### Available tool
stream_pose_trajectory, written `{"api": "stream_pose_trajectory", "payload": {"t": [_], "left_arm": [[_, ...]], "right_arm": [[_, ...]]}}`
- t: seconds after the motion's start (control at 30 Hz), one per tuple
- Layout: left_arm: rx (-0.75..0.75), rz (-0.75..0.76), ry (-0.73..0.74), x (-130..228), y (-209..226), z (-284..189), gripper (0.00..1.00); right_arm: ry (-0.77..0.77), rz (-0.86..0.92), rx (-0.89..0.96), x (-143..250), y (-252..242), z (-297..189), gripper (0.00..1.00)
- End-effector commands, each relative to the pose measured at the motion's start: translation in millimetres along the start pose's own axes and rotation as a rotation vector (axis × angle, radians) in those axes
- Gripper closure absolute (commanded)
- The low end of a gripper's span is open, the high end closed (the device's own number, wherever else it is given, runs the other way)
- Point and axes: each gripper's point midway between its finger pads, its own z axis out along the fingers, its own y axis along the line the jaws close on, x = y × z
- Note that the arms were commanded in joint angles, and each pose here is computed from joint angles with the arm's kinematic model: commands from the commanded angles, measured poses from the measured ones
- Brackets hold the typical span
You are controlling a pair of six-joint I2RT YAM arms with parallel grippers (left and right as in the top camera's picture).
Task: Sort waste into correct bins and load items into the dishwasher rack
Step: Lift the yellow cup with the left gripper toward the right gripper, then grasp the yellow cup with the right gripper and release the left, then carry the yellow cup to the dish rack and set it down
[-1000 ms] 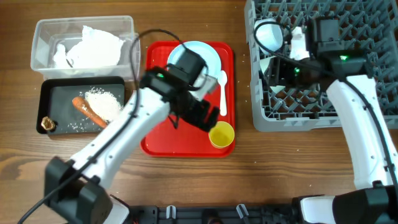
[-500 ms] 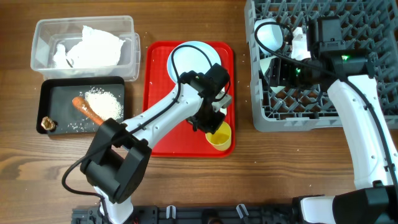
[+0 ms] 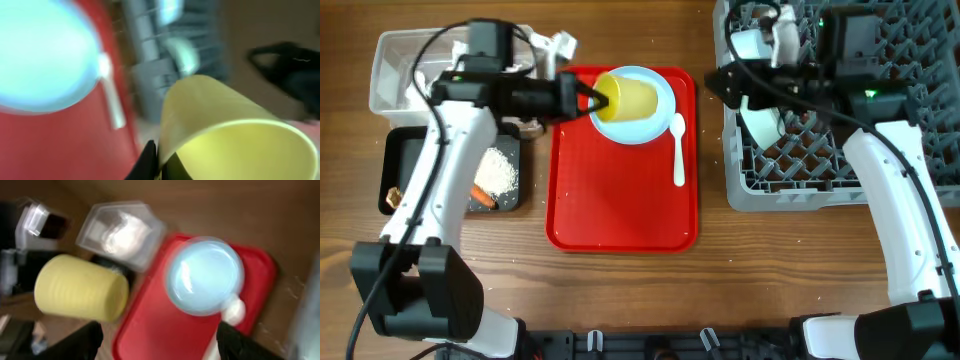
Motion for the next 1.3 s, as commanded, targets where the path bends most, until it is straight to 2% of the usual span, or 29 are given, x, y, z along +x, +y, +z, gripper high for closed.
{"api": "stream_pose_trajectory", "payload": {"t": [0.0,0.1,0.27,0.57,0.63,0.67,0.77,0.83,0.9,0.93,0.97,1.17,1.27], "left_arm": [[0.421,0.099,0.013,-3.0,-72.6,-32.0,0.96],[0.454,0.109,0.019,-1.9,-77.9,-34.5,0.96],[0.554,0.169,0.03,-0.7,-93.6,-43.3,0.96],[0.554,0.167,0.031,-0.7,-93.6,-43.3,0.96],[0.553,0.167,0.031,-0.7,-93.6,-43.2,0.96],[0.554,0.167,0.031,-0.7,-93.6,-43.3,0.96],[0.552,0.167,0.03,-0.8,-93.3,-43.1,0.96],[0.552,0.167,0.03,-0.9,-93.3,-43.1,0.77],[0.551,0.168,0.03,-0.9,-93.2,-43.0,0.47],[0.551,0.168,0.03,-0.9,-93.2,-43.0,0.39],[0.551,0.167,0.03,-0.9,-93.2,-43.0,0.34],[0.479,0.163,0.008,-5.5,-82.8,-36.8,0.28],[0.333,0.135,-0.027,-12.7,-59.9,-26.8,0.25]], "right_arm": [[0.016,-0.11,-0.302,0.6,67.3,12.5,0.24],[0.006,-0.213,-0.38,1.7,102.3,24.6,0.23],[-0.012,-0.28,-0.442,0.0,115.6,21.8,0.18],[0.011,-0.321,-0.538,8.0,130.0,31.5,0.14],[0.008,-0.343,-0.597,8.0,137.3,28.5,0.19],[0.001,-0.354,-0.606,6.7,138.8,27.8,0.27],[-0.002,-0.357,-0.606,6.0,139.1,27.7,0.37],[-0.003,-0.357,-0.605,5.9,138.9,27.7,0.41],[-0.003,-0.358,-0.605,5.8,138.9,27.5,0.41],[-0.006,-0.356,-0.602,4.9,137.2,27.0,0.41],[-0.01,-0.348,-0.592,2.9,132.7,25.4,0.41],[-0.05,-0.244,-0.472,-14.4,79.8,-0.9,0.43],[-0.077,-0.14,-0.309,-19.8,33.6,-25.0,0.42]]}}
